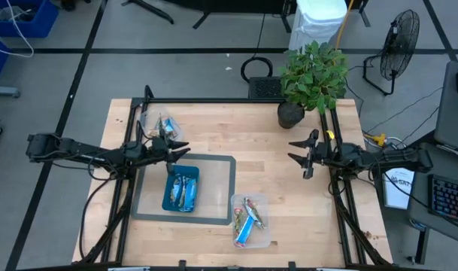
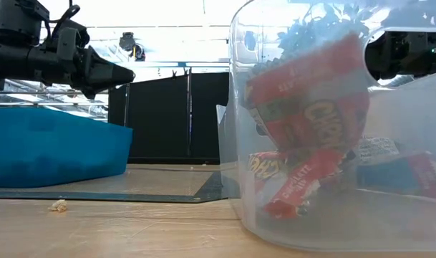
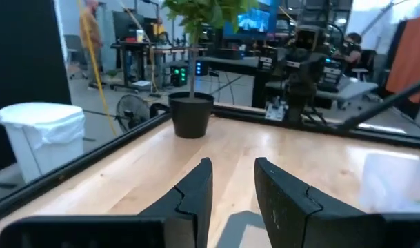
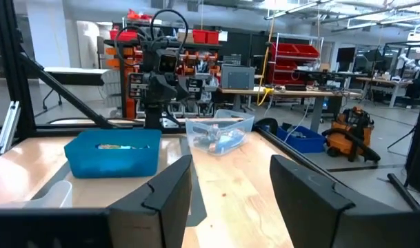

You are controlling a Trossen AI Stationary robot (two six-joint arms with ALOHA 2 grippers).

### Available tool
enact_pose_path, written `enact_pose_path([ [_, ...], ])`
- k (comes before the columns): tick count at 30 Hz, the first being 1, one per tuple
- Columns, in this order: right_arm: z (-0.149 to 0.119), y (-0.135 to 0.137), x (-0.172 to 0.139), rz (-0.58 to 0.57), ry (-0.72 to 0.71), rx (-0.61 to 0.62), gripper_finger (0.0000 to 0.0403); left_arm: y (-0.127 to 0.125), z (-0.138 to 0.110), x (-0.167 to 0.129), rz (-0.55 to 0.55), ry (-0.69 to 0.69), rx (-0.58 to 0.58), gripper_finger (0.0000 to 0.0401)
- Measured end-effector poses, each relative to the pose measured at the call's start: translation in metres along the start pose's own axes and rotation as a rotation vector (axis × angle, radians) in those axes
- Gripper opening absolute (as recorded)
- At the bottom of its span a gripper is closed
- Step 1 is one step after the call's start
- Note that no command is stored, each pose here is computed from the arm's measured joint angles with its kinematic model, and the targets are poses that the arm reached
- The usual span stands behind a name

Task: Pick and place Granola Bars by type
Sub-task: Return to Home Position

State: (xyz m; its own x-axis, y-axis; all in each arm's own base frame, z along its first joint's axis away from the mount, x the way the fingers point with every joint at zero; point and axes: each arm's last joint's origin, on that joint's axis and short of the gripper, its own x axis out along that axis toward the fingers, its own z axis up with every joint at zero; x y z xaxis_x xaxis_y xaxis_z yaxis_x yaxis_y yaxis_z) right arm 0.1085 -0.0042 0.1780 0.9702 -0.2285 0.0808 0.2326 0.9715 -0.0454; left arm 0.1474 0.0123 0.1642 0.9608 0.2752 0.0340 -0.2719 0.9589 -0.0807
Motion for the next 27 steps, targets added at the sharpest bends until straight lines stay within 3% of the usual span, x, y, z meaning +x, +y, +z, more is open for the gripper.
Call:
enact_pose_path([
  [4, -0.001, 0.000, -0.001, 0.001, 0.014, -0.001, 0.0187, 0.000, -0.005, -0.001, -0.013, 0.061, 0.049, 0.0113],
  [11, -0.002, 0.000, -0.002, 0.000, 0.020, 0.007, 0.0181, 0.001, -0.012, -0.008, -0.045, 0.168, 0.037, 0.0113],
  [27, -0.003, 0.000, -0.002, -0.002, 0.025, 0.003, 0.0182, 0.007, -0.007, -0.034, -0.047, 0.172, 0.043, 0.0113],
])
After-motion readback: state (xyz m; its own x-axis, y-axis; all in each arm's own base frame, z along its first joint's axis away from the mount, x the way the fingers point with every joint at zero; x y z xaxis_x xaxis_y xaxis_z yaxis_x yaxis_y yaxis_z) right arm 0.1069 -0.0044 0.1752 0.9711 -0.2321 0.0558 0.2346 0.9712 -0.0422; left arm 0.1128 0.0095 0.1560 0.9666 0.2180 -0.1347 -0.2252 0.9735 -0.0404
